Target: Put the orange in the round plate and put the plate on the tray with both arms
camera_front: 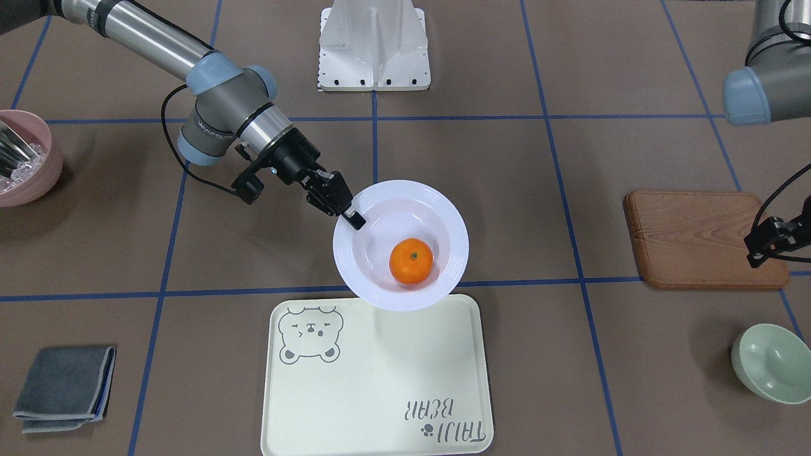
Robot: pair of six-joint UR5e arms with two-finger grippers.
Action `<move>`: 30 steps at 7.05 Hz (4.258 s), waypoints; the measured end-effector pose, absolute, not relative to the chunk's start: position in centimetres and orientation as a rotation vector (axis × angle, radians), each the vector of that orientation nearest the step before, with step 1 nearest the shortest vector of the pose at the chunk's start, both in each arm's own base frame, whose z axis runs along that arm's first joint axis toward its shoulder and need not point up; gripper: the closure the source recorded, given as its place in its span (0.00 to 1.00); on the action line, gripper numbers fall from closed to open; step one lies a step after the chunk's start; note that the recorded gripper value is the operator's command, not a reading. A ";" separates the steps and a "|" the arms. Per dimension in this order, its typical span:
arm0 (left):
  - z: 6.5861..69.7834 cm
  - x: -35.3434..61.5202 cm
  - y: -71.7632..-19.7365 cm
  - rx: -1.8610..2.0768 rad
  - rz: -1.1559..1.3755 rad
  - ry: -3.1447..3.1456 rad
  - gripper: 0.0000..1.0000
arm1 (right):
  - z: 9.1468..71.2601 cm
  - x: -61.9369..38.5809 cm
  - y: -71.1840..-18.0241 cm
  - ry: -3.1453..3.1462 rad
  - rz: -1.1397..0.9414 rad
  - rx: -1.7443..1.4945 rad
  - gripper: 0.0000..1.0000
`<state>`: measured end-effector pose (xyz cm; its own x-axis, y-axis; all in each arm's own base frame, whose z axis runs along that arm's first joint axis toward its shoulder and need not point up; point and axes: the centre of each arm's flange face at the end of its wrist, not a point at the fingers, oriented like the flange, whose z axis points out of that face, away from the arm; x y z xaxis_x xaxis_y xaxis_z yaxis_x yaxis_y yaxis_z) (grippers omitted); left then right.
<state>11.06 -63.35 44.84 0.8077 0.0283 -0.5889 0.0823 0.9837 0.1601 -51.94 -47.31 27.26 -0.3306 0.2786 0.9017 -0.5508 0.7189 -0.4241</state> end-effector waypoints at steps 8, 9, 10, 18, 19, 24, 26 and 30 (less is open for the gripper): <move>46.2 11.4 -64.0 0.170 -0.034 0.628 0.01 | 27.3 -56.8 -59.1 -1.436 1.093 0.175 1.00; 46.2 11.4 -64.0 0.170 -0.034 0.628 0.01 | 27.5 -57.1 -59.1 -1.428 1.092 0.171 0.92; 46.2 11.4 -64.0 0.170 -0.033 0.628 0.01 | 27.8 -57.4 -59.1 -1.420 1.091 0.168 0.47; 45.6 11.2 -63.9 0.181 -0.026 0.632 0.01 | 30.3 -44.9 -58.1 -1.008 0.614 -0.004 0.00; 45.7 11.0 -63.5 0.182 -0.024 0.637 0.01 | 31.4 -38.9 -58.2 -0.955 0.536 -0.033 0.00; 50.0 3.9 -57.0 0.167 0.048 0.695 0.01 | 42.5 -13.0 -54.7 -0.632 -0.024 0.013 0.00; 54.7 -0.3 -53.9 0.142 0.093 0.717 0.01 | 51.3 -3.0 -53.2 -0.666 -0.130 -0.019 0.00; 60.5 -3.8 -49.5 0.098 0.119 0.746 0.01 | 62.7 8.5 -48.8 -0.756 -0.081 -0.041 0.00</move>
